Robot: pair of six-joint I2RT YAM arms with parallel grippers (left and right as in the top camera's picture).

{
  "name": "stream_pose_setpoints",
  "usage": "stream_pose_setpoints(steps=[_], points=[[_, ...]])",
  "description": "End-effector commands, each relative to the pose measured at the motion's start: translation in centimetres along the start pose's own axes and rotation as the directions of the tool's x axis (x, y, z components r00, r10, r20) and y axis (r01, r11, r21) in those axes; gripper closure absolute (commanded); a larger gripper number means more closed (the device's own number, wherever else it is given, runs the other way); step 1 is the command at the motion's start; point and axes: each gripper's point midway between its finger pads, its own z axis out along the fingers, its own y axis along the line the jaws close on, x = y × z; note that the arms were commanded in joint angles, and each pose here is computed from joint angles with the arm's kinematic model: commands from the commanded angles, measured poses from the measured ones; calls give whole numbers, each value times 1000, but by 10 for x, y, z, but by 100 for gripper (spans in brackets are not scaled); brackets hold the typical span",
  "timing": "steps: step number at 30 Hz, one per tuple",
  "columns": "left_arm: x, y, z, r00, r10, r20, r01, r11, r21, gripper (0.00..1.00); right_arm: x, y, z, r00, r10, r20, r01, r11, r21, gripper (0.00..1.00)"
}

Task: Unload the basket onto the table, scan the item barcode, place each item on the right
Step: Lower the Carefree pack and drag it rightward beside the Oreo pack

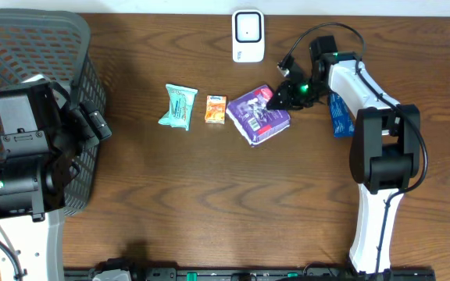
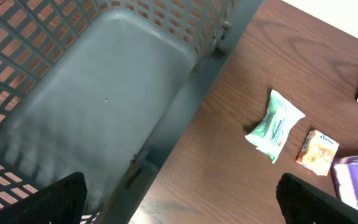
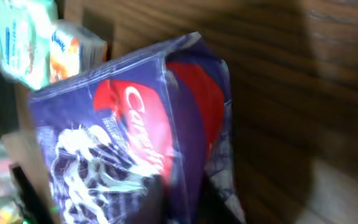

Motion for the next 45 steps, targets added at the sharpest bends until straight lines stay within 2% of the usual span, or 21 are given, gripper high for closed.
stream_pose_setpoints(steps=[1,6,12,15,24,37,45], points=[[-5,2,-4,1000,-11,18,11,1000,-6,2,0,-14,-7,997,78,5,-79,994,82,99],[-5,2,-4,1000,-11,18,11,1000,-6,2,-15,-14,-37,989,130,64,-137,984,113,99],[-5,2,-4,1000,-10,18,10,1000,-6,2,-30,-37,-98,930,275,244,-336,904,264,99],[-5,2,-4,1000,-10,18,10,1000,-6,2,-31,-44,-112,915,287,284,-366,885,287,99],[-5,2,-4,1000,-10,18,10,1000,-6,2,-20,-76,-106,907,318,276,-407,830,381,99],[-5,2,-4,1000,-10,18,10,1000,-6,2,-3,-132,-90,856,431,286,-517,730,447,99],[-5,2,-4,1000,-10,18,10,1000,-6,2,11,-172,-117,803,484,349,-596,641,483,99]])
